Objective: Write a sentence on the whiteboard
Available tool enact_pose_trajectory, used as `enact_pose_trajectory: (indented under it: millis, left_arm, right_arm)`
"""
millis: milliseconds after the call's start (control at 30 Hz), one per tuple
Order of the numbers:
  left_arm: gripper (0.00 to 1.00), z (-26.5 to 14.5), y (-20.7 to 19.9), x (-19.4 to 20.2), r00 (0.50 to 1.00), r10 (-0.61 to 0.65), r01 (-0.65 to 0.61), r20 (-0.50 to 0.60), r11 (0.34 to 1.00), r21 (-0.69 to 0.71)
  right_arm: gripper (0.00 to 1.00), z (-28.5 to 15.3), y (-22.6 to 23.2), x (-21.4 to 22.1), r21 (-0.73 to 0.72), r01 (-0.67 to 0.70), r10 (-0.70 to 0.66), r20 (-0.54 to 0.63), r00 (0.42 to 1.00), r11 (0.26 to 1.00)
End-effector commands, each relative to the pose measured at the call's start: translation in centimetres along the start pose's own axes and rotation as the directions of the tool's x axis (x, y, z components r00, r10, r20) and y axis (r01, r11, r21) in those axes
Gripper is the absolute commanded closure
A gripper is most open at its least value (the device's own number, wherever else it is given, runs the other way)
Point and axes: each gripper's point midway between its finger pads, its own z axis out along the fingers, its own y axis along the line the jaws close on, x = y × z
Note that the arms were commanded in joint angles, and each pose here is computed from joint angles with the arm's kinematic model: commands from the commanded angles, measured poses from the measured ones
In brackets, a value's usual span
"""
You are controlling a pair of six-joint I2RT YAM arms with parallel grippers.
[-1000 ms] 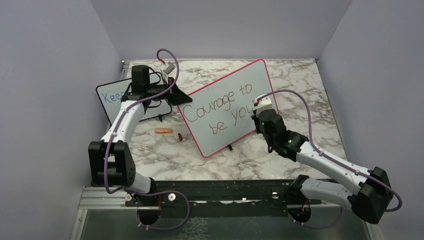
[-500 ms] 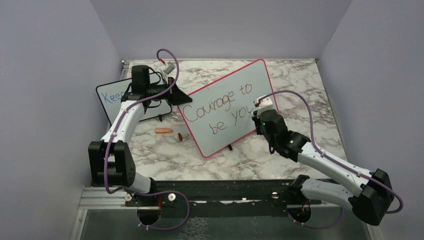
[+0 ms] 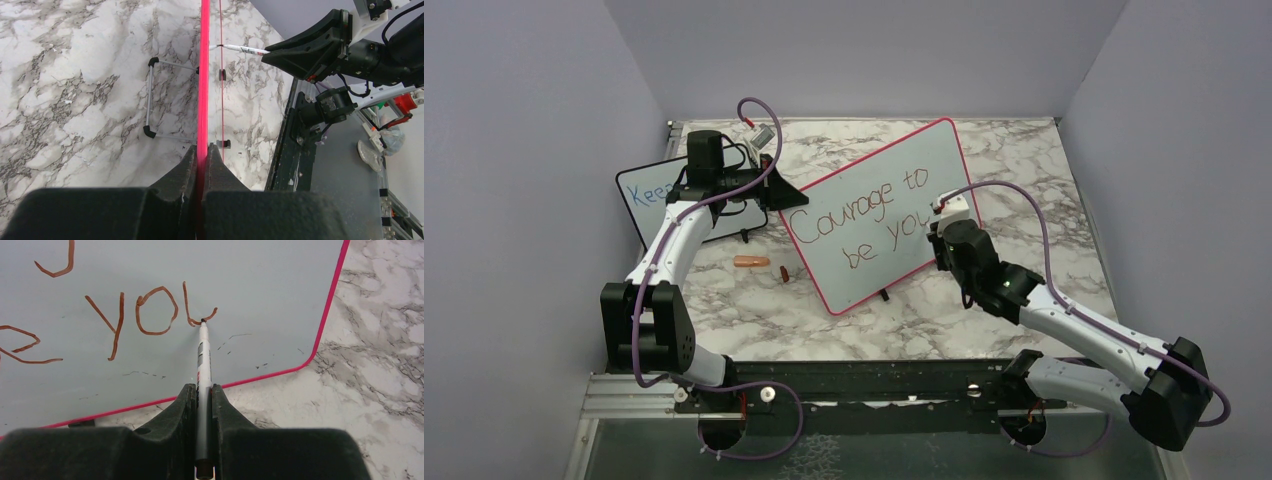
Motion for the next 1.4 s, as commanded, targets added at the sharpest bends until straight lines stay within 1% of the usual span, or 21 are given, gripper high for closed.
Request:
enact_pose_trajectory:
  millis: [0, 433, 1167, 1200, 1367]
  left_arm:
    - [1.00, -0.2, 2.4, 0.8, 1.000, -0.008, 0.006, -0.018, 0.994, -0.109]
    - [1.00, -0.2, 2.4, 0.9, 1.000, -0.008, 0.006, -0.018, 0.994, -0.105]
    - [1.00, -0.1, 2.5, 0.9, 1.000, -0.012, 0.010, -0.020, 0.995, -0.102]
    - [1.00, -0.2, 2.5, 1.0, 1.000, -0.012, 0.010, -0.020, 0.995, -0.102]
    - [1.00, -0.2, 2.5, 0.9, 1.000, -0.012, 0.010, -0.020, 0.995, -0.104]
  right_arm:
    - [0.99, 0.1, -0.8, 0.2, 0.043, -0.008, 0.008, 0.002, 1.000, 0.999]
    - [0.99, 0.5, -1.5, -1.5, 0.078, -0.006, 0.002, 0.048, 0.999, 0.997]
    - [0.99, 1.0, -1.4, -4.5, 0.062, -0.021, 0.013, 0.128, 0.992, 0.998]
    - [0.99, 1.0, -1.5, -4.6, 0.062, 0.002, -0.010, 0.130, 0.991, 0.998]
    - [0.99, 1.1, -1.3, -5.4, 0.052, 0.006, -0.014, 0.145, 0.989, 0.999]
